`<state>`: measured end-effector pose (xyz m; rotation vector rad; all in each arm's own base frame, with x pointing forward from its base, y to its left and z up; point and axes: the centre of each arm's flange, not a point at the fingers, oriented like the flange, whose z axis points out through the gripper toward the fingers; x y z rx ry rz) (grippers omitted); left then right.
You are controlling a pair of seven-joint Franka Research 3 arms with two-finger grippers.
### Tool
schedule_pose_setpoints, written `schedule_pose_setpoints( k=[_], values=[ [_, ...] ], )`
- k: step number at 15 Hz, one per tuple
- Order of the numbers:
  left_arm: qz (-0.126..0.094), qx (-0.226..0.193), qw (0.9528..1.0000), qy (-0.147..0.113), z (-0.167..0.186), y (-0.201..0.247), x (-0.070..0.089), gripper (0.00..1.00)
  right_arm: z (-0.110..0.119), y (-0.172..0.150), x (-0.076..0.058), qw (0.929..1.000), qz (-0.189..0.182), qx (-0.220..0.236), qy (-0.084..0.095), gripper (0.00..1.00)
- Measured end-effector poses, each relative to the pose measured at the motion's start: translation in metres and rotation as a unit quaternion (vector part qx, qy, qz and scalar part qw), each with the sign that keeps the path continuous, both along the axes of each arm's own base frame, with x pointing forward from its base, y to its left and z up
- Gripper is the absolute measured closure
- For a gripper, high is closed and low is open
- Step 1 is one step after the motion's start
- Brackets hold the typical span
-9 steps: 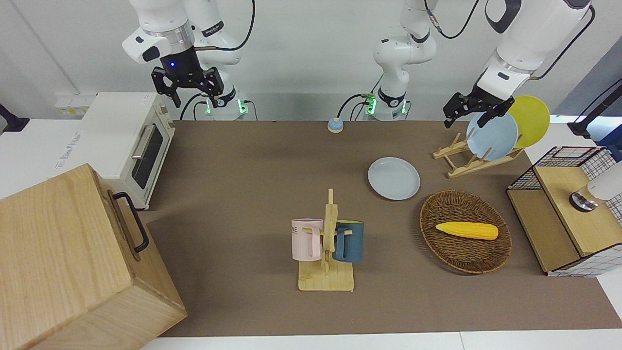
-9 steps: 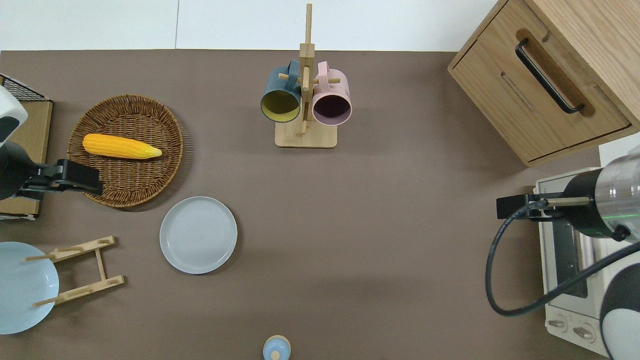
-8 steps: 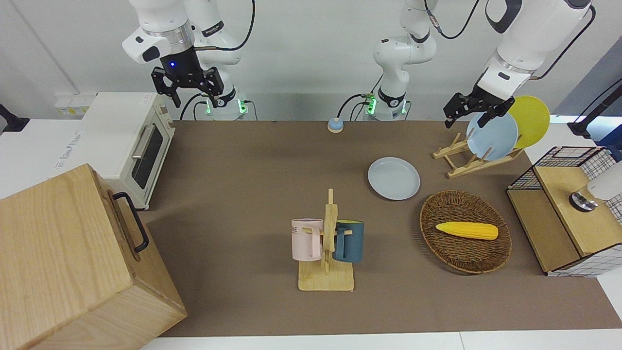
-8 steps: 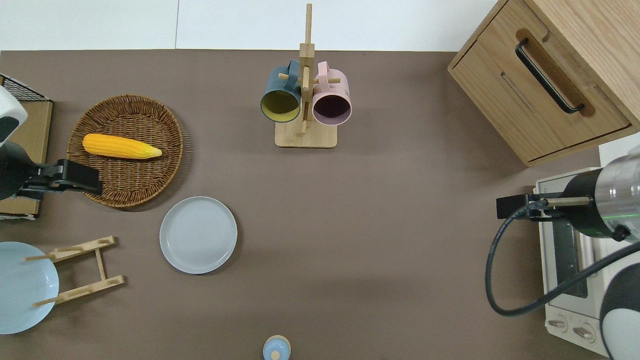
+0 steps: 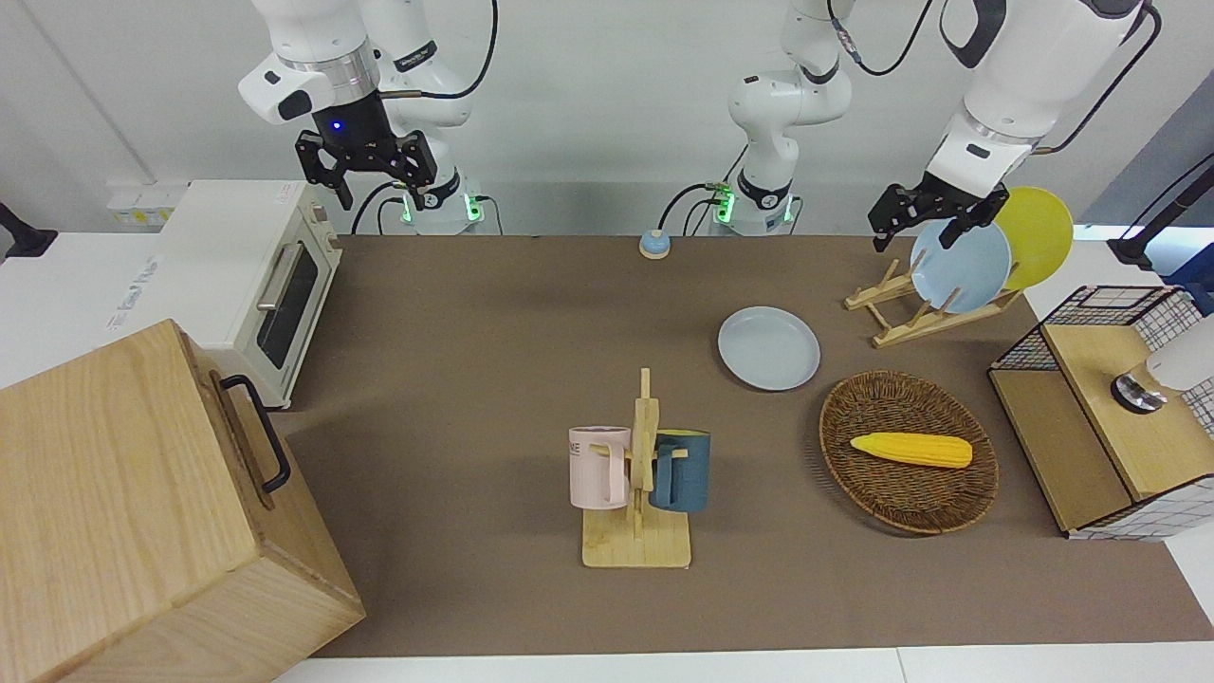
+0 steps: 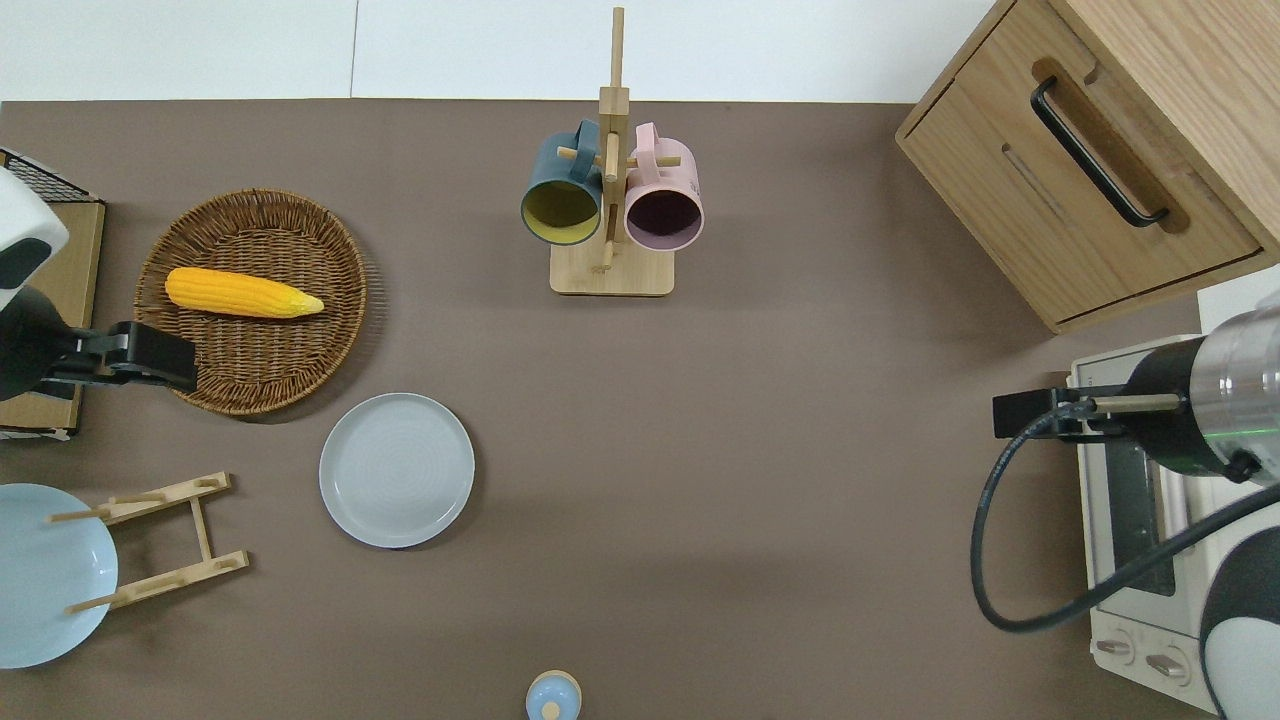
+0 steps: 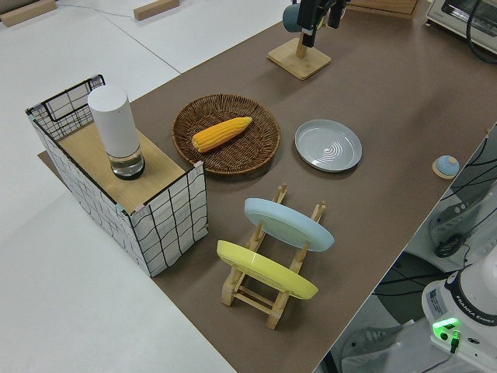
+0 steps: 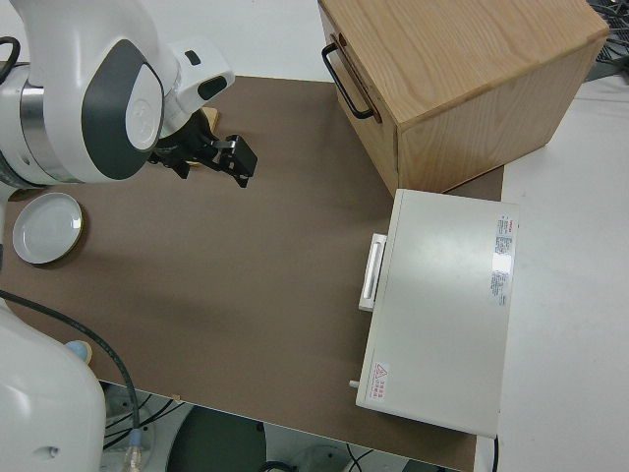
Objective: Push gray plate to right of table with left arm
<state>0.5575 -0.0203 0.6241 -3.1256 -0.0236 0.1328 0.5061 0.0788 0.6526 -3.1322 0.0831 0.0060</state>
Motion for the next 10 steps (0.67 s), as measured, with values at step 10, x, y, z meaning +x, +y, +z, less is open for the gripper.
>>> schedule_pose_setpoints(
  k=[10],
  values=[
    [0.01, 0.002, 0.9995, 0.031, -0.098, 0.008, 0.006, 0.0, 0.0, 0.0, 0.0, 1.0, 0.0, 0.0, 0.0, 0.0]
  ],
)
